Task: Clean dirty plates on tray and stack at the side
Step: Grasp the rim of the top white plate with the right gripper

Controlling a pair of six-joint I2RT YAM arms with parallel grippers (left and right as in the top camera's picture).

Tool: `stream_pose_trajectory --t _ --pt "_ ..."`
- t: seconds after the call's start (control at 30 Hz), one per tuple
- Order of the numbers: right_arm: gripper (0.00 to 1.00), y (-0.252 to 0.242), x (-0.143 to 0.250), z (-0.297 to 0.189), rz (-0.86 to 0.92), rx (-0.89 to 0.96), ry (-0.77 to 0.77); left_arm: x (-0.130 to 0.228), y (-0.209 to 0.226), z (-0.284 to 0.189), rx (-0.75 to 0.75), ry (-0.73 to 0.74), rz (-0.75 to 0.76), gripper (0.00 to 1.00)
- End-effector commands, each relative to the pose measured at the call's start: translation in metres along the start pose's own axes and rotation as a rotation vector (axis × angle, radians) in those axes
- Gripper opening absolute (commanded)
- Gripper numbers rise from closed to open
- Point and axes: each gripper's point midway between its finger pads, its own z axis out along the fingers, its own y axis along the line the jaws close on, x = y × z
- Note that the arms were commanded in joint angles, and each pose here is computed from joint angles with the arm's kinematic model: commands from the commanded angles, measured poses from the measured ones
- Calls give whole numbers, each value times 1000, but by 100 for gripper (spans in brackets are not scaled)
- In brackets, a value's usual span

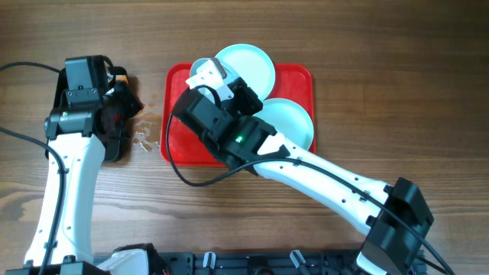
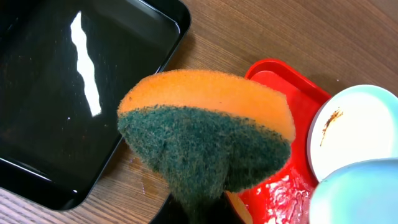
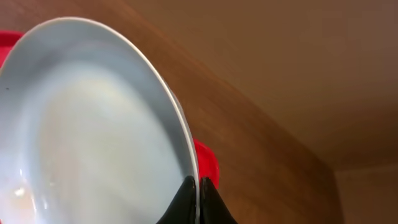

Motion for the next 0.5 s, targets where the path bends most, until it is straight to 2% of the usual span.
stream_pose_trajectory --t 0.0,0.13,0.27,0.3,0.4,0.47 --pt "4 5 3 2 112 -62 17 -7 -3 -5 15 -15 -17 4" --pt "4 -3 3 3 89 -19 15 -7 -4 -5 16 -15 -17 4" --pt "4 -32 0 1 80 150 -2 -6 -4 -4 16 -14 -17 4" --pt "4 -30 -1 1 60 142 -1 -6 -5 -4 25 -9 -17 4" --pt "4 7 6 2 -6 -78 27 -5 -10 -5 52 -3 -20 4" --pt "4 2 10 3 101 -47 41 -5 -11 -5 59 -1 -20 4"
